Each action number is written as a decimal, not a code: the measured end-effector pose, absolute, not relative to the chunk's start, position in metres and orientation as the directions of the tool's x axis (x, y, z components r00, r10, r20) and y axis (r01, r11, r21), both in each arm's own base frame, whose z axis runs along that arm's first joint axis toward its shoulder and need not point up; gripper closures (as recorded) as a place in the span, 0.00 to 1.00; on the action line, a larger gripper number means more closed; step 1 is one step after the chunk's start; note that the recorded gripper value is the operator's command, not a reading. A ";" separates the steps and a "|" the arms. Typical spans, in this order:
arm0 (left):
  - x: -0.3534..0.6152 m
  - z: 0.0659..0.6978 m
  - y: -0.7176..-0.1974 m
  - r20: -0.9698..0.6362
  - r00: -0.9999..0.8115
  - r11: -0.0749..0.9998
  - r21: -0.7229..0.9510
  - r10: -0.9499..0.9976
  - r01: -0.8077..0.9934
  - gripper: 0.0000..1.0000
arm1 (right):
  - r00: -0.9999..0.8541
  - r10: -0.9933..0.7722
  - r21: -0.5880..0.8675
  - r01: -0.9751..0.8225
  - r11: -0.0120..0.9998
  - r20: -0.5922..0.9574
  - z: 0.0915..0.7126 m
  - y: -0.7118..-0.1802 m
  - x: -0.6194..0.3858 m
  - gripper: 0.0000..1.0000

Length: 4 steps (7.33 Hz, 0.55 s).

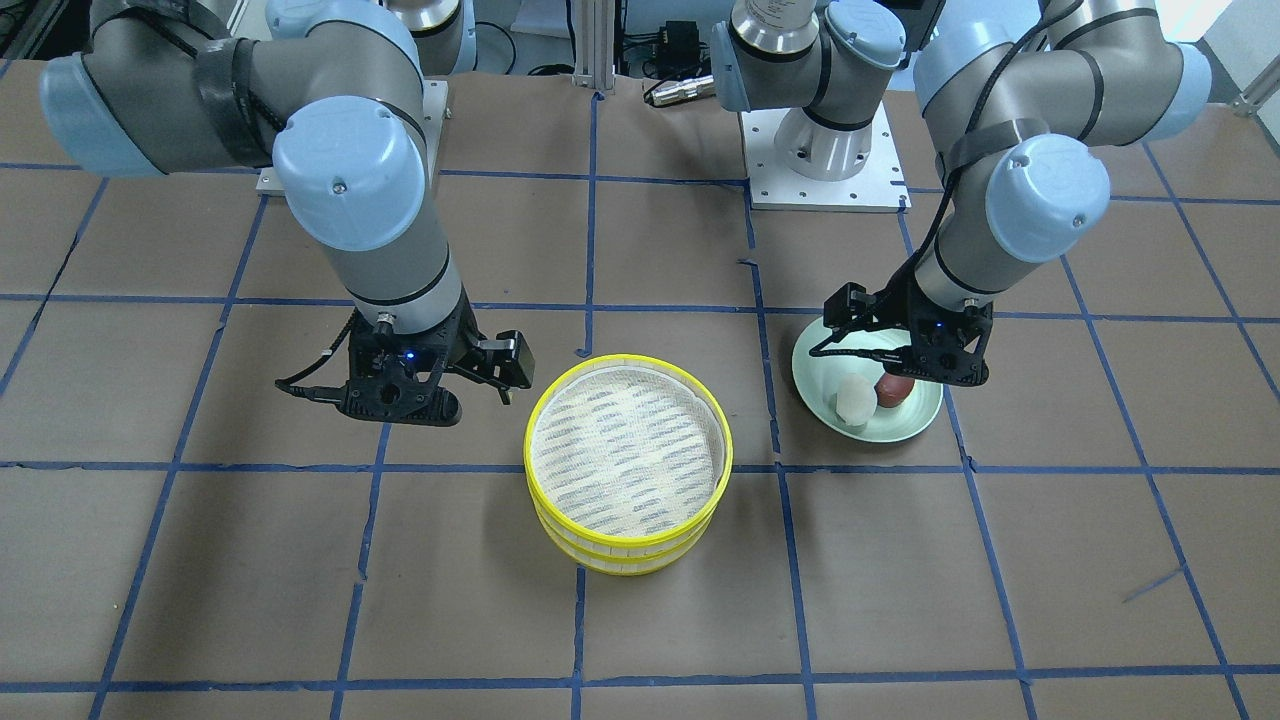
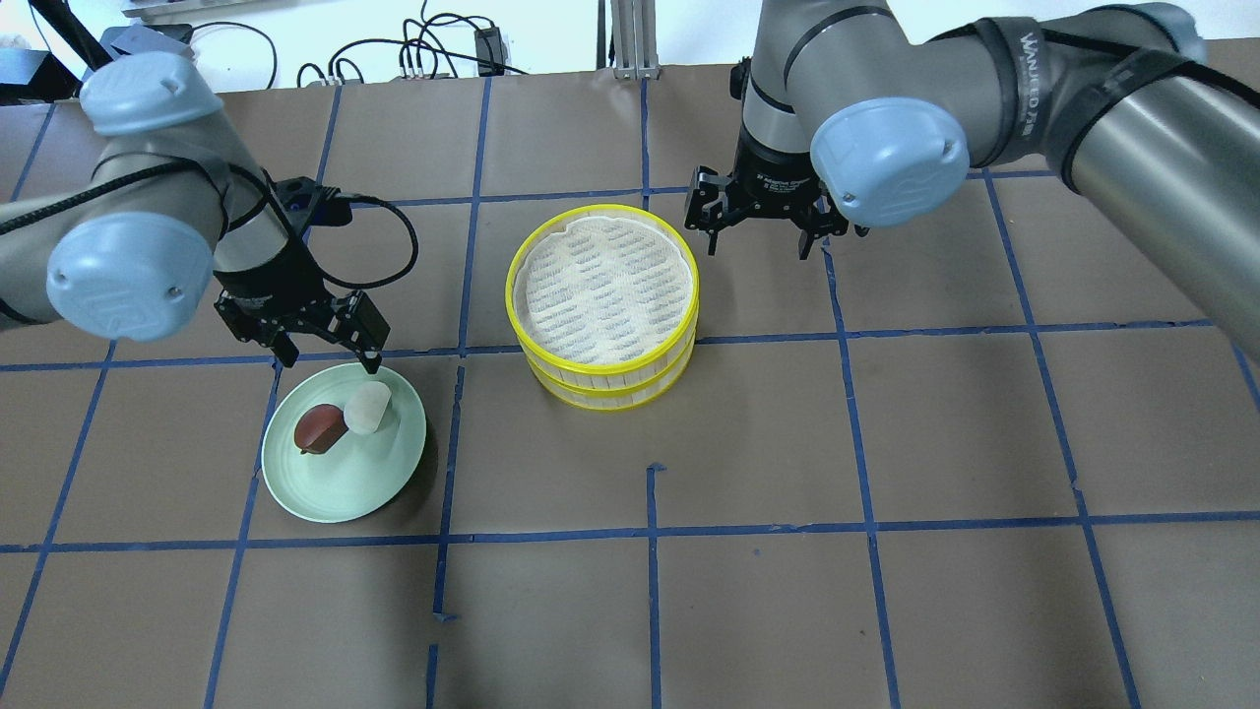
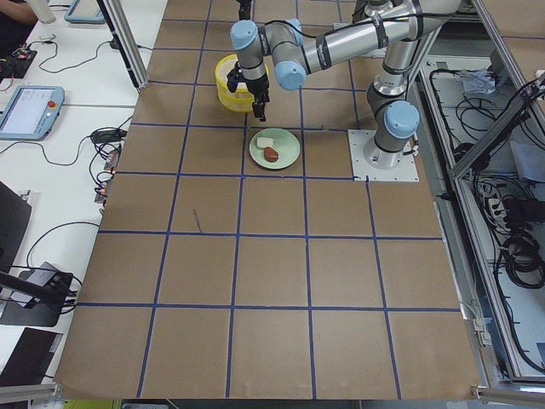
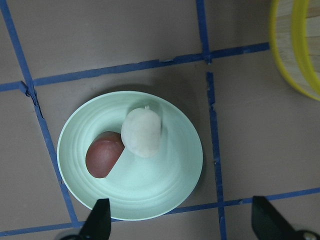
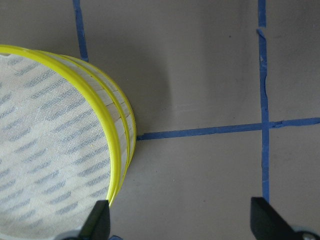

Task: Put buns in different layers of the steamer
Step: 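Grasp the white bun with left gripper while right grips top steamer layer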

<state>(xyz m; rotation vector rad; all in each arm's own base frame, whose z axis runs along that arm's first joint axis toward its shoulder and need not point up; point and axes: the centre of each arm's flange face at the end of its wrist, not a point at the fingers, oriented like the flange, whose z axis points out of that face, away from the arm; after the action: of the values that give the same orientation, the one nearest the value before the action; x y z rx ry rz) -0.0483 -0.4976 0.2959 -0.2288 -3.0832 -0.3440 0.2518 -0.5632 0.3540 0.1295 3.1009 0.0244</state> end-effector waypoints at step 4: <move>-0.039 0.212 -0.512 0.060 -0.987 0.956 0.246 0.150 0.160 0.24 | -0.996 0.082 -0.042 0.083 0.996 -0.017 0.295 -0.576 0.291 0.32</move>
<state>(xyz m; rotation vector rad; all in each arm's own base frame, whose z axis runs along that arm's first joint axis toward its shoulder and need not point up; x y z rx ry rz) -0.0387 -0.5125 0.2121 -0.2431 -3.0666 -0.3907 0.2909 -0.5765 0.2946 0.1294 3.1232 -0.0661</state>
